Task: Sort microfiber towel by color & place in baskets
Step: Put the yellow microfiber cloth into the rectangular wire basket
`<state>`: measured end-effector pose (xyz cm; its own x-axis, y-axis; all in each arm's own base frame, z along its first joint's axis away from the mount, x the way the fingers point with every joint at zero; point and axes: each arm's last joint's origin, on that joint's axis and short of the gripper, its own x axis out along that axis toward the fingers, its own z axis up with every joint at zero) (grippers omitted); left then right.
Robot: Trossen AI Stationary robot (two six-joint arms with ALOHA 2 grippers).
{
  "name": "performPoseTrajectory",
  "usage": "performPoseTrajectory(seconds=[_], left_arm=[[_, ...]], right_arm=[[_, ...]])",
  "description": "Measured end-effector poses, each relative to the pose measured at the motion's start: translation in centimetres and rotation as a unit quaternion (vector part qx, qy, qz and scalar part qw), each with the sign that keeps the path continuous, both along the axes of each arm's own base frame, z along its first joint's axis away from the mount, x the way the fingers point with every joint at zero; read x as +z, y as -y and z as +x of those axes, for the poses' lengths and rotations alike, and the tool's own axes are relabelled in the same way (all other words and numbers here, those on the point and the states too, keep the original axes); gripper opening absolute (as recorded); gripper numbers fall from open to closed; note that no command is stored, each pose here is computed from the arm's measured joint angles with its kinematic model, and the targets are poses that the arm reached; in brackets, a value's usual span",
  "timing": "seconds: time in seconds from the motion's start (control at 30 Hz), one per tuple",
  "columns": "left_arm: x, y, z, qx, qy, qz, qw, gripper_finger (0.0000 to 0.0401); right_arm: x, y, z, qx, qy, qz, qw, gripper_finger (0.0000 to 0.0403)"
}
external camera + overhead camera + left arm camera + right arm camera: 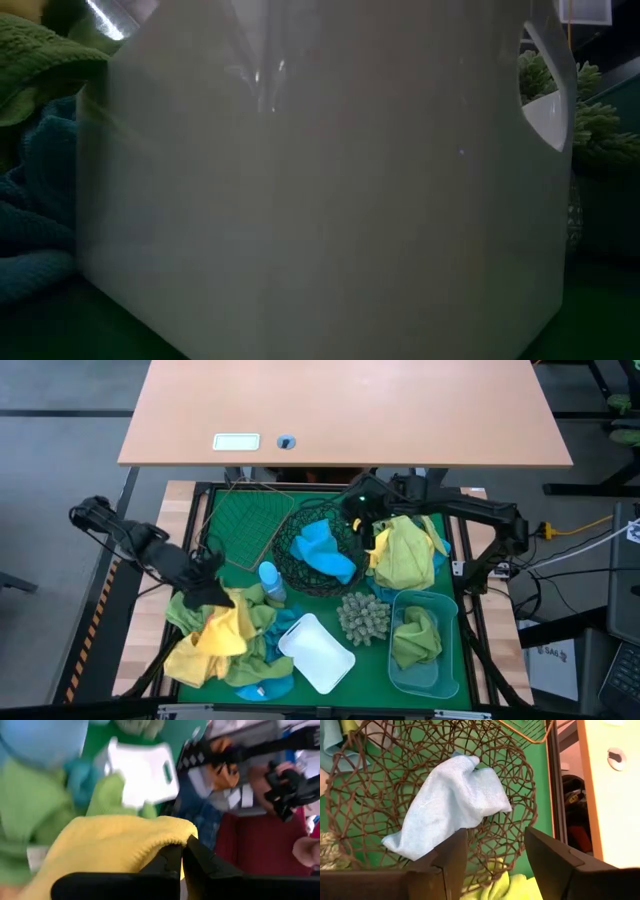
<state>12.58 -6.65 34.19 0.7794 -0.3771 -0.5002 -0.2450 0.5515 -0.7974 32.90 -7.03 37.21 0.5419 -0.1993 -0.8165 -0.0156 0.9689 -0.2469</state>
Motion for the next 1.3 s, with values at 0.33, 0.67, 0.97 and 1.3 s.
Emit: performPoseTrajectory(seconds=[0.33,0.67,0.97,1.3], left_arm=[[6.2,-1.8,-1.5,0.085,0.142,0.116,0.979,0.0000],[10.3,-5.1,-4.4,0.284,0.193,0.308,0.888,0.0000],[8.4,-6.4,-4.6,0.370,0.101,0.413,0.826,0.0000],[0.8,-7.5,-1.3,0.417,-0.025,0.439,0.795,0.0000]], right_arm=[[1.5,-0.4,-1.3,0.007,0.018,0.012,1.000,0.0197],[1.2,-0.6,-1.6,0.020,-0.001,0.037,0.999,0.0197],[1.2,-0.6,-1.6,0.020,0.000,0.037,0.999,0.0197],[1.2,-0.6,-1.6,0.020,0.000,0.037,0.999,0.0197]])
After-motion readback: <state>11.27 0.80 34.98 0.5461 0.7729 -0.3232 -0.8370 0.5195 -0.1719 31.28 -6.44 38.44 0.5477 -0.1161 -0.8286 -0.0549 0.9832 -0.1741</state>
